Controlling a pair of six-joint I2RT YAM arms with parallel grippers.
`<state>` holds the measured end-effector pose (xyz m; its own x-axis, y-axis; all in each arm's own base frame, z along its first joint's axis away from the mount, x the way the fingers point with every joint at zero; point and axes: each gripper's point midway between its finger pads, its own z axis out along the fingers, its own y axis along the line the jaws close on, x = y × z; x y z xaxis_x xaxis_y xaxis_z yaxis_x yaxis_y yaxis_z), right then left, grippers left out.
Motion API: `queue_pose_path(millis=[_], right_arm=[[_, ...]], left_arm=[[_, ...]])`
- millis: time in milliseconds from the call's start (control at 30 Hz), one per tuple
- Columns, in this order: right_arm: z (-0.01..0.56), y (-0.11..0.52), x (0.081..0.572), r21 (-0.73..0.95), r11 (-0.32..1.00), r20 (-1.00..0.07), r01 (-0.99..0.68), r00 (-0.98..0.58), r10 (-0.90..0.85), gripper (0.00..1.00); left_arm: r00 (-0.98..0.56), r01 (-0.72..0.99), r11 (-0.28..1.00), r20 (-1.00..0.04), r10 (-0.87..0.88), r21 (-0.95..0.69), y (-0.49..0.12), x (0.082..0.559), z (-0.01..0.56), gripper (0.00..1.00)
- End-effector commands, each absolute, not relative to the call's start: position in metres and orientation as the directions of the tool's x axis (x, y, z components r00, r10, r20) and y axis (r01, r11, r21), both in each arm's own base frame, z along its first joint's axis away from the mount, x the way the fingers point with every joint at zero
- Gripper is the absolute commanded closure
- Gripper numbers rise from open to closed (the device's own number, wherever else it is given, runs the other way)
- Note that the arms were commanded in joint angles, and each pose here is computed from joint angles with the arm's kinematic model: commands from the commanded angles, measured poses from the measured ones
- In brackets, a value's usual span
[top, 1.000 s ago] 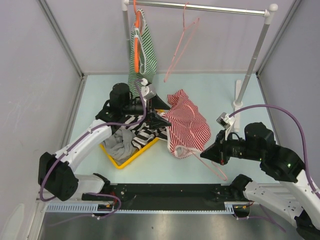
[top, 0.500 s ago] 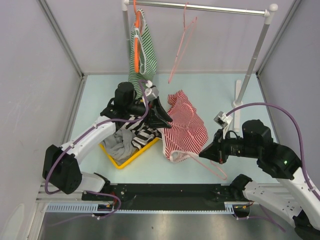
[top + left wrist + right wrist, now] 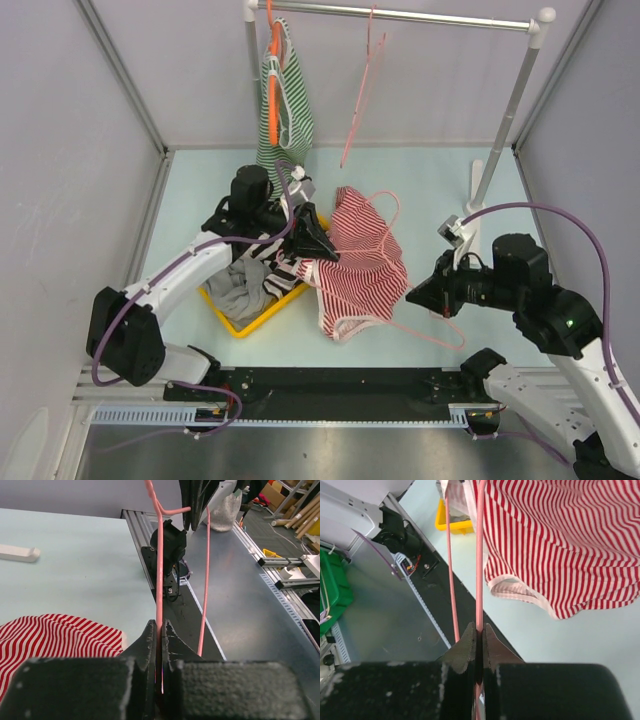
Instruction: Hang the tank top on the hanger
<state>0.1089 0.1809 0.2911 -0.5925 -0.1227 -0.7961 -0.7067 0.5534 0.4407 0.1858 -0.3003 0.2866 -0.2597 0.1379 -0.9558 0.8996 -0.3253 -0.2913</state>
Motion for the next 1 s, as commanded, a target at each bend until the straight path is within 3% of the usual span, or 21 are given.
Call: queue_pose_path(millis=[0,400,467,533,600,700,767,867,900,967], right_arm=[[0.317,0.182,0.135,0.332,0.563,-0.89,-0.757,-0.448,-0.078,1.0],[0.332,0.154,0.196,0.098,0.761,-0.971,-0.642,-0.23,-0.069,1.0],[0.337,0.158,0.197,0.072,0.743,-0.979,-0.665,-0.189,-0.075,1.0],[0.337,0.16,0.199,0.045,0.73,-0.981,-0.682,-0.169,-0.098,1.0],[0.339,0.163,0.199,0.025,0.716,-0.983,-0.698,-0.146,-0.108,1.0],[0.343,0.164,0.199,-0.007,0.707,-0.987,-0.707,-0.108,-0.117,1.0],[0.345,0.164,0.198,-0.031,0.698,-0.989,-0.715,-0.079,-0.125,1.0],[0.348,0.161,0.199,-0.083,0.698,-0.987,-0.712,-0.039,-0.157,1.0],[0.349,0.161,0.199,-0.089,0.699,-0.986,-0.709,-0.034,-0.16,1.0],[0.351,0.161,0.201,-0.097,0.702,-0.987,-0.705,-0.022,-0.159,1.0]], left_arm=[[-0.271,0.866,-0.392,-0.951,0.152,-0.31,-0.297,0.167,0.286,1.0],[-0.326,0.828,-0.409,-0.923,0.204,-0.383,-0.308,0.147,0.288,1.0],[-0.338,0.819,-0.415,-0.917,0.213,-0.398,-0.308,0.144,0.288,0.94],[-0.363,0.801,-0.417,-0.903,0.23,-0.428,-0.31,0.143,0.288,0.78],[-0.403,0.767,-0.427,-0.877,0.261,-0.479,-0.308,0.139,0.287,0.7],[-0.41,0.738,-0.46,-0.869,0.275,-0.494,-0.306,0.134,0.29,0.65],[-0.416,0.718,-0.48,-0.863,0.286,-0.505,-0.305,0.13,0.29,0.66],[-0.419,0.7,-0.499,-0.859,0.294,-0.511,-0.304,0.129,0.291,0.85],[-0.425,0.692,-0.501,-0.855,0.299,-0.519,-0.304,0.129,0.291,0.95],[-0.421,0.69,-0.508,-0.857,0.297,-0.515,-0.304,0.129,0.29,1.0]])
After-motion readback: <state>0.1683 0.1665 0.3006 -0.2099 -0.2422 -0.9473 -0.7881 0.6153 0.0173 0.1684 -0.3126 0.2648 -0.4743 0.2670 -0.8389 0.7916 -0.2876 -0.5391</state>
